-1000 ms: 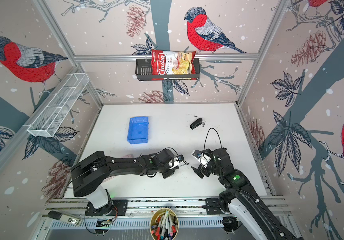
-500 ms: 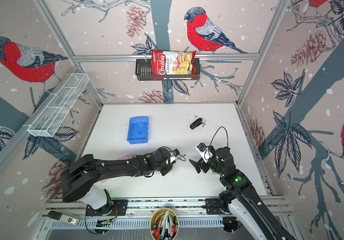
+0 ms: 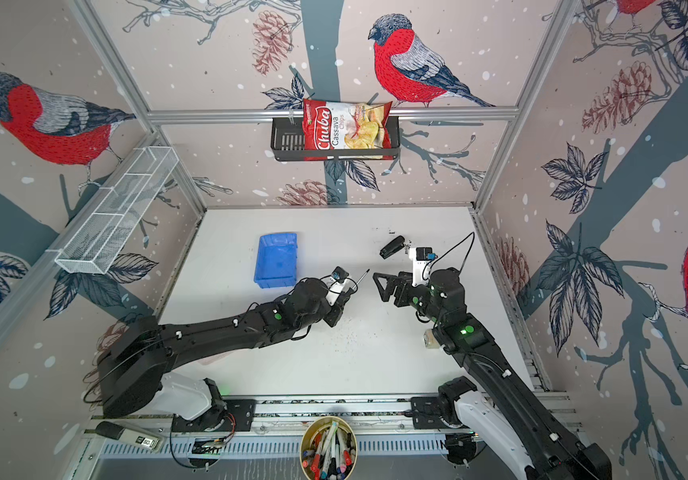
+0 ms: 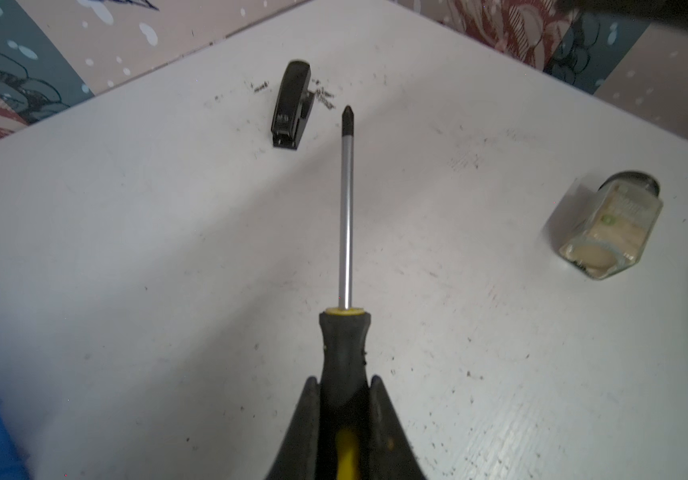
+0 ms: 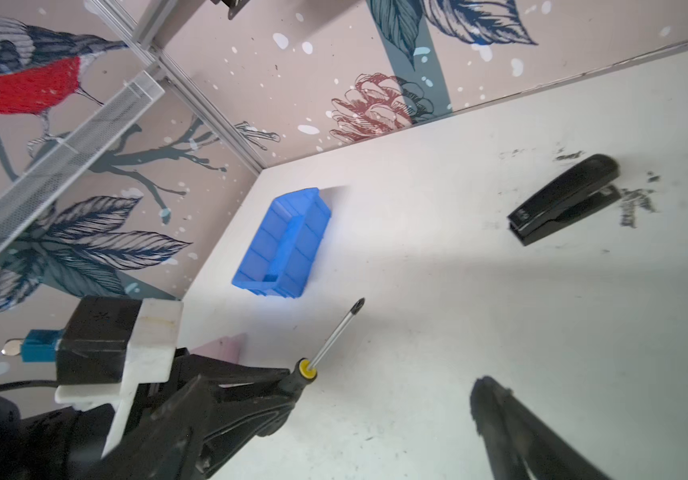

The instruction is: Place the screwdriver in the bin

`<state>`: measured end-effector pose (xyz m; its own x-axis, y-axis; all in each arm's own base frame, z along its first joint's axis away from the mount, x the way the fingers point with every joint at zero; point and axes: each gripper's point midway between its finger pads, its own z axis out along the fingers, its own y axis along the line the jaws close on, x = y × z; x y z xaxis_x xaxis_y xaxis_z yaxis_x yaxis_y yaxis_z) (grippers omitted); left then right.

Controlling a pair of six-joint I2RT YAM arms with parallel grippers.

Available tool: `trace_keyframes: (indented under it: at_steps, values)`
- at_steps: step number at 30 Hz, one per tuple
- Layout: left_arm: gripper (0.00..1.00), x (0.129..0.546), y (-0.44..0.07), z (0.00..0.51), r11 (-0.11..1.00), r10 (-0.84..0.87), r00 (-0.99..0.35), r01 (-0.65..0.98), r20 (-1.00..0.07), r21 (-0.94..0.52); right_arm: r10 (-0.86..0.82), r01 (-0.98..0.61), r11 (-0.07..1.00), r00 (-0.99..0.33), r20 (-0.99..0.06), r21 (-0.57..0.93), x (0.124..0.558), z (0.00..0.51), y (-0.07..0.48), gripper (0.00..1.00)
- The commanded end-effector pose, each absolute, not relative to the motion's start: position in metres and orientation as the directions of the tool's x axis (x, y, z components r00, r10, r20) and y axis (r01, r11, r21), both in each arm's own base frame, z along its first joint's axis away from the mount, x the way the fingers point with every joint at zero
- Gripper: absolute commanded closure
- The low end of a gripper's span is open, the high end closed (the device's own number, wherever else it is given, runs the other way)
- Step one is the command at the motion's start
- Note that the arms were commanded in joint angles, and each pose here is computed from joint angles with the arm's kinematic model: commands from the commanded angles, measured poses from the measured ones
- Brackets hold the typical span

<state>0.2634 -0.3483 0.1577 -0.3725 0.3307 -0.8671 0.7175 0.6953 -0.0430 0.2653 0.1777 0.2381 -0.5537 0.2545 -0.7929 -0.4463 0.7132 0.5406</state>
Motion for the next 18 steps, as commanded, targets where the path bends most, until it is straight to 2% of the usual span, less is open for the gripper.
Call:
trace_keyframes:
  at_steps: [1, 7, 11, 13, 15, 18]
  values:
    - [1.0, 0.272, -0.36, 0.201, 0.692, 0.181, -0.322, 0.713, -0.929, -0.112, 0.369, -0.475, 0.614, -0.532, -0.762, 0.63, 0.272, 0.271, 0.188, 0.01]
    - [1.0, 0.266, -0.367, 0.231, 0.638, 0.087, -0.302, 0.749, -0.949, -0.18, 0.366, -0.478, 0.523, -0.622, -0.692, 0.706, 0.278, 0.27, 0.208, 0.01]
    - [1.0, 0.261, -0.368, 0.245, 0.613, 0.064, -0.278, 0.768, -0.958, -0.182, 0.375, -0.463, 0.487, -0.655, -0.656, 0.741, 0.282, 0.268, 0.217, 0.11]
    - [1.0, 0.258, -0.369, 0.249, 0.594, 0.063, -0.269, 0.784, -0.961, -0.18, 0.383, -0.464, 0.47, -0.659, -0.647, 0.751, 0.284, 0.269, 0.22, 0.19]
    - [1.0, 0.254, -0.371, 0.251, 0.571, 0.063, -0.262, 0.801, -0.963, -0.18, 0.384, -0.471, 0.45, -0.665, -0.64, 0.759, 0.284, 0.272, 0.224, 0.36]
    - [1.0, 0.248, -0.373, 0.253, 0.544, 0.057, -0.262, 0.818, -0.963, -0.19, 0.359, -0.481, 0.442, -0.678, -0.641, 0.757, 0.283, 0.272, 0.23, 0.55]
